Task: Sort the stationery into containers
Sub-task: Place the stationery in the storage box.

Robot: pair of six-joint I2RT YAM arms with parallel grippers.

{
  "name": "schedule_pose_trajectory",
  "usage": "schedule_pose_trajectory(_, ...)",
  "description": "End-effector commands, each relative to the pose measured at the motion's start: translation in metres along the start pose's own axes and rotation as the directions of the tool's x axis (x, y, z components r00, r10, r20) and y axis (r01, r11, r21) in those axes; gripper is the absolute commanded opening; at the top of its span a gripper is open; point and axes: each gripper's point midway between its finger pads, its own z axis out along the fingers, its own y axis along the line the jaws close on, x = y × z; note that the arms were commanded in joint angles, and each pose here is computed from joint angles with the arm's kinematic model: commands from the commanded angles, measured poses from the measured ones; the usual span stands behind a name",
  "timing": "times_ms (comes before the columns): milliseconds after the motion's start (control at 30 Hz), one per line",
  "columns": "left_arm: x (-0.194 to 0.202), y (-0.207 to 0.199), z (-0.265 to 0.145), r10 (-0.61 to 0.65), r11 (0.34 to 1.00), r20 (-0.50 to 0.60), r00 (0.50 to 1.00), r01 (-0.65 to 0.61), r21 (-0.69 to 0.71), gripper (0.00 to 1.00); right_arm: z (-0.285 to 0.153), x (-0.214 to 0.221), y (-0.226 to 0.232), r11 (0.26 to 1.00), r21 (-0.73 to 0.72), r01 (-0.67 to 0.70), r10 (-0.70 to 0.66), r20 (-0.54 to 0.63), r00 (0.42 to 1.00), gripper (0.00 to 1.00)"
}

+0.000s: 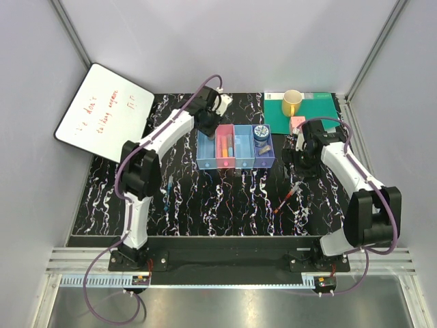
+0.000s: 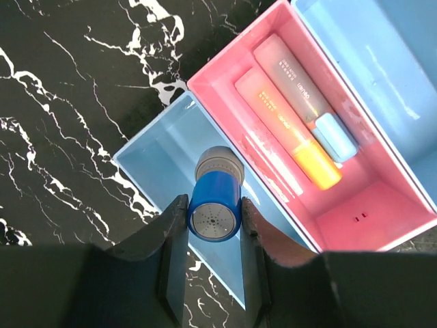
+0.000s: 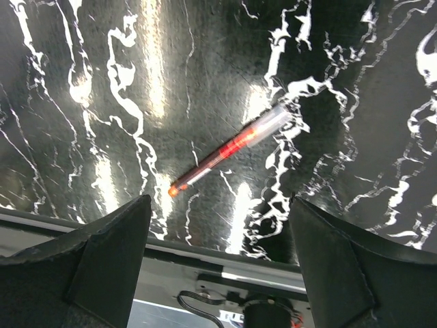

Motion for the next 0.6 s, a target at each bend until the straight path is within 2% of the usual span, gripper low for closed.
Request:
schedule_pose_trajectory(0,-0.036,0.005,-0.014,0.038,0.999,0.098,0.994,-0.035,-0.028,0.07,0.010,-0.005,0.007,0.998,-0.042,-0.056,0.056,0.011,0.998,0.88)
schedule_pose_trajectory(567,-0.025,0.024,0.030,0.100,0.989,0.020,0.995,-0.097,-0.108,0.07,0.041,-0.002,-0.006,0.989,0.007,-0.149,0.149,-0.038,0.988,0.83)
